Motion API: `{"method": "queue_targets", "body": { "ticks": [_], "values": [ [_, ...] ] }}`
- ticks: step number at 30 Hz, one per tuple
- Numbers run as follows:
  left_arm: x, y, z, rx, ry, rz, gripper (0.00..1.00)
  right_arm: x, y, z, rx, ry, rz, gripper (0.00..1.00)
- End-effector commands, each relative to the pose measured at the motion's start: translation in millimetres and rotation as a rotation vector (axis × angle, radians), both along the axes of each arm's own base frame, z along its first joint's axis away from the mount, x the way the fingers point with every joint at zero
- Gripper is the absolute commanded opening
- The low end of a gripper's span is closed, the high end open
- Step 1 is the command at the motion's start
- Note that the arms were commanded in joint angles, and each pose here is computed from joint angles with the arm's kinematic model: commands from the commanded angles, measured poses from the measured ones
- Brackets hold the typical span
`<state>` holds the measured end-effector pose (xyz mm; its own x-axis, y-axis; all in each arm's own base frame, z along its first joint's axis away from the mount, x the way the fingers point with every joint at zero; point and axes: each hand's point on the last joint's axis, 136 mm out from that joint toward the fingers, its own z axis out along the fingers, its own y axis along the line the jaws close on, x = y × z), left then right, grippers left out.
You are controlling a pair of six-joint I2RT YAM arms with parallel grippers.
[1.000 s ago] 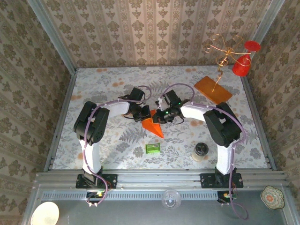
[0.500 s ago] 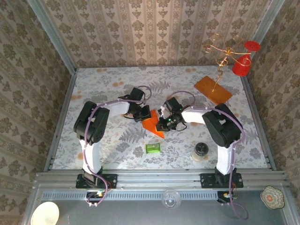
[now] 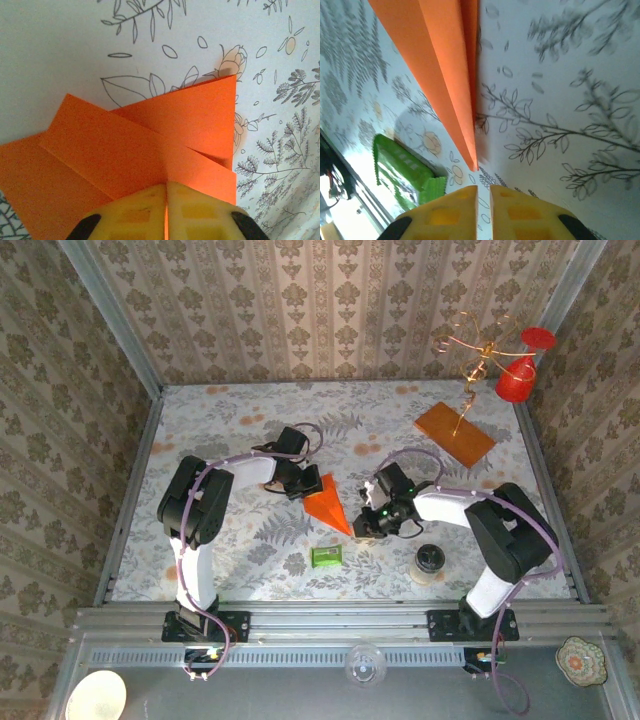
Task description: Fold a paper plane with a square sheet of paper (pick it up from the middle)
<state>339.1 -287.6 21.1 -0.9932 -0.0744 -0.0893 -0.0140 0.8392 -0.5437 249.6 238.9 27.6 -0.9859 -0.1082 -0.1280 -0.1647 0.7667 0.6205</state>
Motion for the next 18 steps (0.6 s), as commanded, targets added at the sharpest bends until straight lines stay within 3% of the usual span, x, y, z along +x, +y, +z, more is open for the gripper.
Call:
{"method": "queue_targets", "body": {
  "ticks": [1,8,18],
  "values": [
    [-3,0,6,-0.005,-0.006,-0.012,0.16,33,4,28,0.035,-0.114,-0.051,0.22],
    [16,-7,69,-0.134,-0.142,0.043,0.30,80,25,36,0.074,-0.166,-0.097,0.34],
    [6,40,60,-0.156,-0.137,0.208,0.48,103,51,17,0.114,-0.106,-0.027,0.37]
  ]
}}
